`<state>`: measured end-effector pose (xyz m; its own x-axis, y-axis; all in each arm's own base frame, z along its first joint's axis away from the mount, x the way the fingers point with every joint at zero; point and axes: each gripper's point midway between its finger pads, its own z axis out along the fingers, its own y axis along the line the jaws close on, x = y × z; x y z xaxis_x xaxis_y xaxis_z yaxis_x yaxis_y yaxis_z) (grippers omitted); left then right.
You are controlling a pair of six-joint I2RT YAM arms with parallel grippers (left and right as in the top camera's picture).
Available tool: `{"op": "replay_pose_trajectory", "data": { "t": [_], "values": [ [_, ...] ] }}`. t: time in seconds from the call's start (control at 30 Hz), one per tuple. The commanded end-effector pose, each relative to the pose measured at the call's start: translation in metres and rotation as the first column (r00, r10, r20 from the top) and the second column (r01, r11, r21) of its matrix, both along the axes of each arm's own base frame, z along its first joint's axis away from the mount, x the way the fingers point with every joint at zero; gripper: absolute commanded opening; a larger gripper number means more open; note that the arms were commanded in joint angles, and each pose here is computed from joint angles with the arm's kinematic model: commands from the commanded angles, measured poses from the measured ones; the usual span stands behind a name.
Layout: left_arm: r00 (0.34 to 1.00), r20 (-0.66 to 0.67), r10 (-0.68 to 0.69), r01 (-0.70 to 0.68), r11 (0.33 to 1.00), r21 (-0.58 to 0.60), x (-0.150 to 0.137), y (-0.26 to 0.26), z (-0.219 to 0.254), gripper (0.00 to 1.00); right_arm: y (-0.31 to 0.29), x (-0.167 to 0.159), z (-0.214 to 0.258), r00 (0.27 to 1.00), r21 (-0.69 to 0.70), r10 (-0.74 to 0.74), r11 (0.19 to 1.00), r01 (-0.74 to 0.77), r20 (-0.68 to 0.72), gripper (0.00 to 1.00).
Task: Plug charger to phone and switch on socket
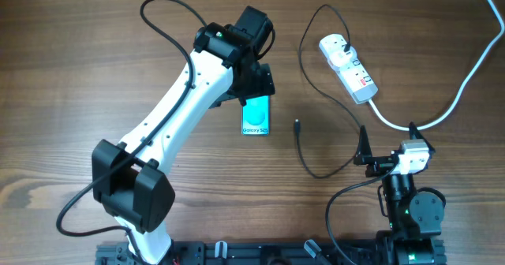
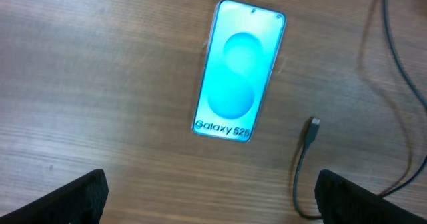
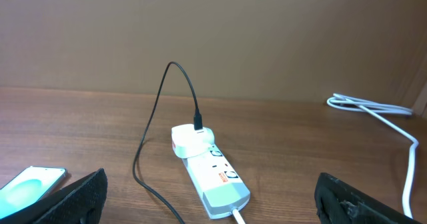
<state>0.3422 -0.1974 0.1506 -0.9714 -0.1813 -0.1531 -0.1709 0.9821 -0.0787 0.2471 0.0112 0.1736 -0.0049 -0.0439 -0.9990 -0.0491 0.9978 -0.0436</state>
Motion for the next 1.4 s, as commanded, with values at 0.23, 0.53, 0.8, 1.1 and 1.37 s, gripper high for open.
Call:
{"op": "replay_pose_trajectory", "data": {
  "t": [0.23, 0.53, 0.8, 1.1, 1.37],
  "values": [
    [0.996, -0.008, -0.091, 0.091, 0.995, 0.047, 0.021, -0.008, -0.039, 1.00, 0.001, 0.000, 0.001, 1.000, -0.009, 0.008, 1.000, -0.008, 0.007, 1.00],
    [0.995, -0.009, -0.098, 0.098, 0.995, 0.030, 0.036, -0.021, -0.068, 1.00, 0.001, 0.000, 0.001, 1.000, -0.008, 0.008, 1.000, -0.008, 0.007, 1.00],
    [0.994, -0.035, -0.099, 0.100, 0.994, 0.031, 0.043, -0.027, -0.098, 1.00, 0.001, 0.000, 0.001, 1.000, -0.009, 0.008, 1.000, -0.008, 0.007, 0.99],
    [0.992, -0.071, -0.102, 0.104, 0.994, 0.031, 0.042, -0.030, -0.119, 1.00, 0.001, 0.000, 0.001, 1.000, -0.009, 0.008, 1.000, -0.008, 0.007, 1.00],
    [0.991, -0.077, -0.113, 0.116, 0.993, 0.031, 0.042, -0.030, -0.121, 1.00, 0.001, 0.000, 0.001, 1.000, -0.009, 0.008, 1.000, -0.008, 0.007, 1.00]
  ]
}}
